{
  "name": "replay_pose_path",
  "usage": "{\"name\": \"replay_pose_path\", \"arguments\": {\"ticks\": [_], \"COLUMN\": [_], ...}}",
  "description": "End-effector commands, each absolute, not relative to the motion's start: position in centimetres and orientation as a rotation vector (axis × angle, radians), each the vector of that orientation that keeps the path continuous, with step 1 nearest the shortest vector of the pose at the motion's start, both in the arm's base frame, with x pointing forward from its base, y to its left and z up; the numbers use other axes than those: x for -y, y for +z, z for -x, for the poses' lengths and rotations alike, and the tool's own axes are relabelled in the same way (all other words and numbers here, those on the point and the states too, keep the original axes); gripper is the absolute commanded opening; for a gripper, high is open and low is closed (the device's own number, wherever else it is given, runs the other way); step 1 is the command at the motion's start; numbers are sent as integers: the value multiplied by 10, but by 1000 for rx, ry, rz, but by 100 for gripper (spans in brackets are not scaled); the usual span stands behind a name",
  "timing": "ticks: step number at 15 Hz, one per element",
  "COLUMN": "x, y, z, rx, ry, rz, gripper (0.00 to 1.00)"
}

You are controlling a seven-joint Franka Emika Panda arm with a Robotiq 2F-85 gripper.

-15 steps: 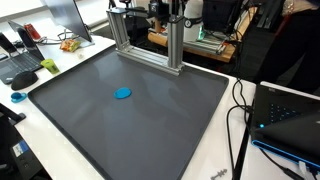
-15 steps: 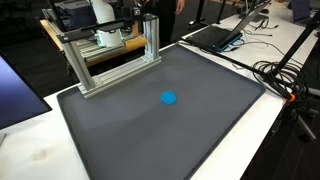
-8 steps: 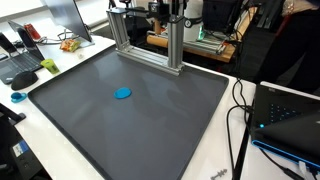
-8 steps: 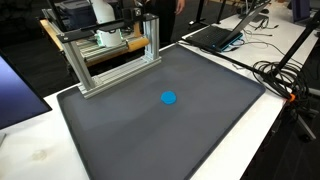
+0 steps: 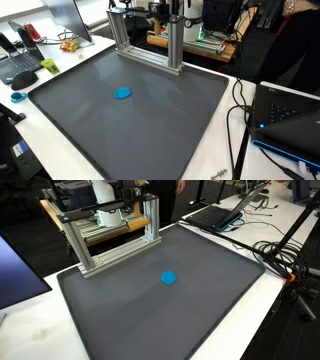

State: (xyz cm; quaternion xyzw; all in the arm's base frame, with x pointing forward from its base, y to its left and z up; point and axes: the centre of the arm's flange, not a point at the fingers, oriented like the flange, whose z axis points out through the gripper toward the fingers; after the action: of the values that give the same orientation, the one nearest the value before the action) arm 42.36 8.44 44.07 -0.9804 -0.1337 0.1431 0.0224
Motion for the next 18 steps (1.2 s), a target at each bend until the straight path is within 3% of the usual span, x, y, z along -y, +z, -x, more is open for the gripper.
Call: {"name": "replay_pose_path", "arguments": {"ticks": [1,10,15,17,18], "x": [-82,4,11,7,12], "y": [454,524,585,592,584], "z": [-447,-521,-563,-603,-551], "rx": [198,-416,-401,-349,-363], "ry": [242,-229,-413,-463,-454], "rz": [3017,3019,3060,3103,3068], "gripper": [100,100,100,100,100]}}
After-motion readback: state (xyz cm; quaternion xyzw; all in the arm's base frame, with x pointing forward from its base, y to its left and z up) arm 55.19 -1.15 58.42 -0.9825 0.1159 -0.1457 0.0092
